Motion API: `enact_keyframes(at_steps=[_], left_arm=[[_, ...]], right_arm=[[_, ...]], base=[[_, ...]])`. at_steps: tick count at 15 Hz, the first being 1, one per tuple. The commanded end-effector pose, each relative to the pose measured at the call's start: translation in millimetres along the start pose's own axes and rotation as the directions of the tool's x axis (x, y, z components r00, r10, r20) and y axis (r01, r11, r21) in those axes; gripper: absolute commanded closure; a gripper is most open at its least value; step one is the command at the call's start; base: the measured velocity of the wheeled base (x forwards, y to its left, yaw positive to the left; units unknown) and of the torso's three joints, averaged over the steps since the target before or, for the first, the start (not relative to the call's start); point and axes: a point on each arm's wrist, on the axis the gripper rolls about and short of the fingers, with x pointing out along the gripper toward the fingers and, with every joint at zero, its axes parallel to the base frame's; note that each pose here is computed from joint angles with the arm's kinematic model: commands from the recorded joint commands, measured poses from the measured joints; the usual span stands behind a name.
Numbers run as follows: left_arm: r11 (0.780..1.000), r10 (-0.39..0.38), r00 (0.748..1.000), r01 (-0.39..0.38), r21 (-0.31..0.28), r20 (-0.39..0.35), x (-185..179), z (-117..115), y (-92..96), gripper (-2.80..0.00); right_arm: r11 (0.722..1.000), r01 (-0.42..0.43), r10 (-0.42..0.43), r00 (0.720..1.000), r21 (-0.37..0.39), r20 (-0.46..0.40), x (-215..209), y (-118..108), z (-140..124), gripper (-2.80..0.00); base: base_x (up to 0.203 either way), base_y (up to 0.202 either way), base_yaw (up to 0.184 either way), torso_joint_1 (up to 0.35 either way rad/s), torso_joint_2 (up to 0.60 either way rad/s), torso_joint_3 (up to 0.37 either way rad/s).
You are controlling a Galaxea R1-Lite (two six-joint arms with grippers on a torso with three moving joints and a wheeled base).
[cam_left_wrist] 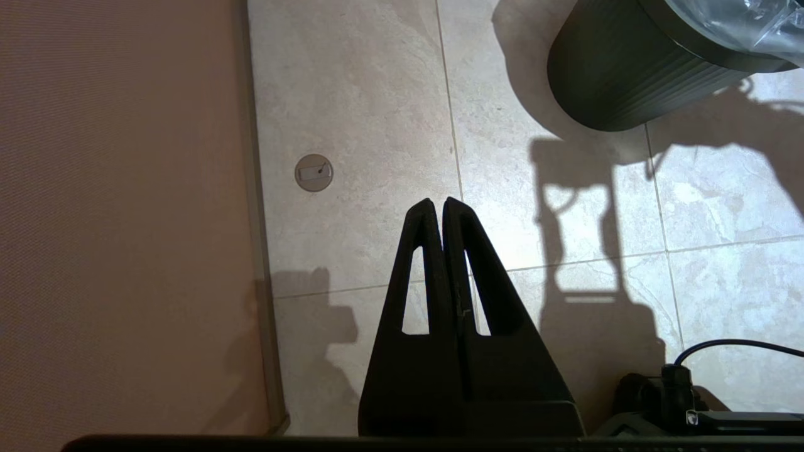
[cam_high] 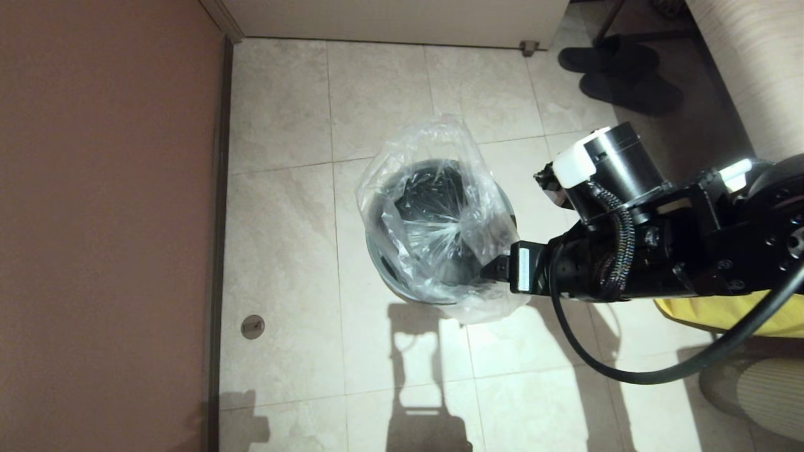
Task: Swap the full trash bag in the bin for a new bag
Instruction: Put the new garbage bag on the trash can
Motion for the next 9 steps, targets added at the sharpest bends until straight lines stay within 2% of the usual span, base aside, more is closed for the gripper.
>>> enact_keyframes(at_steps=[1,4,6,9], left_arm=[[1.0,0.0,1.0,0.0,0.0,-0.001,0.1,0.0,0.0,0.0],[1.0,0.0,1.0,0.0,0.0,-0.001,0.1,0.0,0.0,0.0],[1.0,0.0,1.0,0.0,0.0,-0.001,0.1,0.0,0.0,0.0],[1.0,0.0,1.0,0.0,0.0,-0.001,0.1,0.0,0.0,0.0]], right_arm=[[0.999,-0.032,0.032,0.999,-0.009,0.036,-36.2,-9.2,2.6,0.0],[0.996,-0.08,0.081,0.996,-0.049,0.037,-68.2,-17.8,3.1,0.0],[0.991,-0.103,0.106,0.994,-0.082,0.039,-73.6,-16.2,3.5,0.0],[0.971,-0.159,0.163,0.987,-0.178,0.011,-73.2,-8.5,2.5,0.0]], base=[[0.0,0.0,0.0,0.0,0.0,0.0],[0.0,0.0,0.0,0.0,0.0,0.0],[0.0,0.0,0.0,0.0,0.0,0.0],[0.0,0.0,0.0,0.0,0.0,0.0]])
